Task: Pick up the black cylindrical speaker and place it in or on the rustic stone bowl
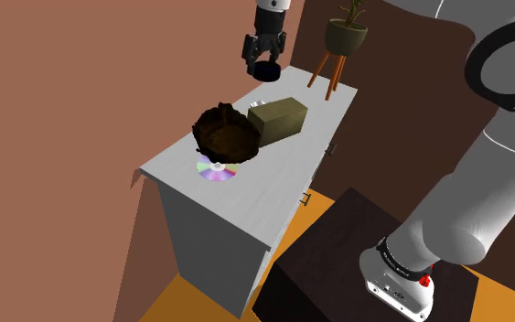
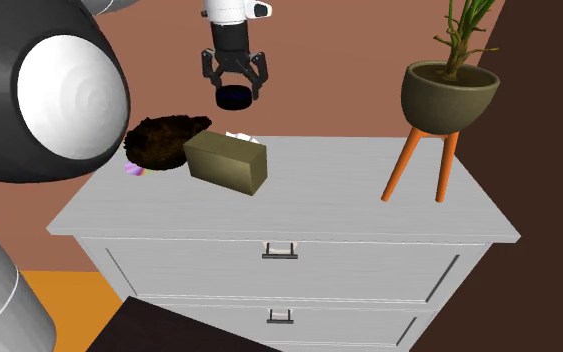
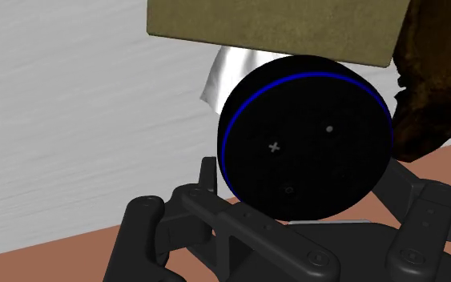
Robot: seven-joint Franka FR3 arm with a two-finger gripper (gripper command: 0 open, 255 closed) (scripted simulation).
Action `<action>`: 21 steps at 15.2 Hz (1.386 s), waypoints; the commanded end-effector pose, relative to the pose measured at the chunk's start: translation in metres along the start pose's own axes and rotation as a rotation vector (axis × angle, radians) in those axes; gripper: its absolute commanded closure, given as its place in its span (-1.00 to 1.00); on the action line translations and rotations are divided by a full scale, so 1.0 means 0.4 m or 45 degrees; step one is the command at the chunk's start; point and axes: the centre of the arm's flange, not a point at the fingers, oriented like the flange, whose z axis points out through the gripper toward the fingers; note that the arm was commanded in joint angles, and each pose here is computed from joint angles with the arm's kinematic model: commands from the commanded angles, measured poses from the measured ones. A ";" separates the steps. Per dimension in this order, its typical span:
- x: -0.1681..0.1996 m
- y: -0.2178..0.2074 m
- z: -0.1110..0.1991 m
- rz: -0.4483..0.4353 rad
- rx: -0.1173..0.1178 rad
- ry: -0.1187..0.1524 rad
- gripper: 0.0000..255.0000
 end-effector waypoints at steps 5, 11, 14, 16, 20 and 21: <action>-0.024 -0.200 0.002 0.002 0.000 0.000 1.00; -0.053 -0.396 0.005 0.002 0.000 0.000 1.00; -0.063 -0.459 0.019 0.002 0.000 0.000 1.00; -0.064 -0.459 0.046 0.002 0.000 0.000 1.00; -0.065 -0.460 0.098 0.002 0.000 0.000 1.00; -0.065 -0.460 0.112 0.002 0.000 0.000 1.00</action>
